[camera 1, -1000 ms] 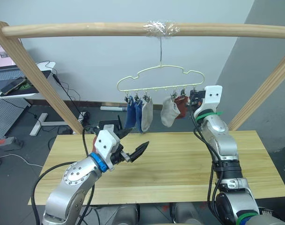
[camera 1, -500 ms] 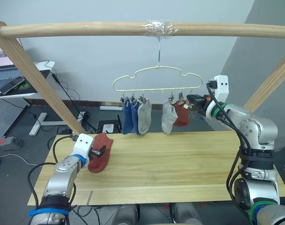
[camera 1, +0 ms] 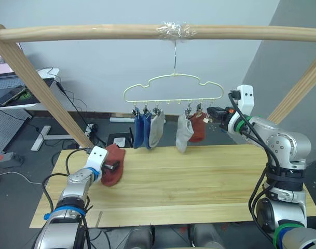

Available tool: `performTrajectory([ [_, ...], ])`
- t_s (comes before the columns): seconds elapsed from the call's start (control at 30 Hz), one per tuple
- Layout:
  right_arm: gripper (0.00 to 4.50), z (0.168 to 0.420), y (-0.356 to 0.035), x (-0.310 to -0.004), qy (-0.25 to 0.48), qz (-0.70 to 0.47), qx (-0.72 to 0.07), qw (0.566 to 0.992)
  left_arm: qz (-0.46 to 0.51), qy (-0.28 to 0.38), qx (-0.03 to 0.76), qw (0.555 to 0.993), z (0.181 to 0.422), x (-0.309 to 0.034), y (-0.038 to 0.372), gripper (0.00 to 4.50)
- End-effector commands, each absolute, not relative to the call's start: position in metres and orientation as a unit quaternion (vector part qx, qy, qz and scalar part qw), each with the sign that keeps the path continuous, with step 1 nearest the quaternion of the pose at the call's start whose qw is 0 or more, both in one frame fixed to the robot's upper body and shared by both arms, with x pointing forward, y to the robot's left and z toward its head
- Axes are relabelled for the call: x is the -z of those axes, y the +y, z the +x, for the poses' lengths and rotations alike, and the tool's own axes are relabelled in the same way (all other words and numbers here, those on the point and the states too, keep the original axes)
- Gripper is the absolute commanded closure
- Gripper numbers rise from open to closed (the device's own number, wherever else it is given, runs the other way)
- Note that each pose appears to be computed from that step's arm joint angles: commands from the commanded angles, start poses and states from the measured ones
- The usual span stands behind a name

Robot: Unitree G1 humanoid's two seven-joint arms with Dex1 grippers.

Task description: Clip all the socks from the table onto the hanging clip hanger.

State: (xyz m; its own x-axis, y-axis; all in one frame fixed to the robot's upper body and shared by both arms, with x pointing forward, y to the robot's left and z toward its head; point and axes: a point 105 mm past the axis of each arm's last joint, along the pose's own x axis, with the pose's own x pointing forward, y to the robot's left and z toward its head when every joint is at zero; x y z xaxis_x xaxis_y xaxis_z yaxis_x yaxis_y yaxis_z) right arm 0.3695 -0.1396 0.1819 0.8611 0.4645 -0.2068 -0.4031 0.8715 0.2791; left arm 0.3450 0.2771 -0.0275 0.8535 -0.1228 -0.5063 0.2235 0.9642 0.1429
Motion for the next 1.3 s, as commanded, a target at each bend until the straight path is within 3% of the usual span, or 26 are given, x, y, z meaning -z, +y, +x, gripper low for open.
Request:
performTrajectory([
  [0.03, 4.49, 0.365, -0.138, -0.195, 0.110, 0.120, -0.234, 0.959, 0.099, 0.221, 0.089, 0.966, 0.357, 0.009, 0.277, 0.00],
  [0.17, 4.49, 0.366, -0.139, -0.195, 0.111, 0.122, -0.231, 0.959, 0.084, 0.203, 0.089, 0.971, 0.368, -0.001, 0.270, 0.00],
  [0.33, 4.49, 0.366, -0.139, -0.195, 0.112, 0.122, -0.230, 0.959, 0.081, 0.231, 0.085, 0.966, 0.369, 0.012, 0.262, 0.00],
  [0.7, 4.49, 0.365, -0.138, -0.198, 0.112, 0.121, -0.228, 0.960, 0.097, 0.336, 0.109, 0.931, 0.346, 0.056, 0.252, 0.00],
  [0.8, 4.50, 0.364, -0.138, -0.197, 0.112, 0.124, -0.228, 0.959, 0.086, 0.340, 0.121, 0.929, 0.340, 0.061, 0.249, 0.60],
  [1.07, 4.50, 0.364, -0.138, -0.196, 0.114, 0.128, -0.227, 0.959, 0.052, 0.350, 0.121, 0.928, 0.320, 0.073, 0.250, 2.99],
  [1.23, 4.50, 0.364, -0.139, -0.194, 0.116, 0.128, -0.228, 0.958, 0.035, 0.326, 0.184, 0.927, 0.303, 0.071, 0.223, 4.48],
  [1.3, 4.50, 0.365, -0.139, -0.194, 0.116, 0.128, -0.228, 0.958, 0.035, 0.320, 0.226, 0.920, 0.289, 0.069, 0.207, 4.49],
])
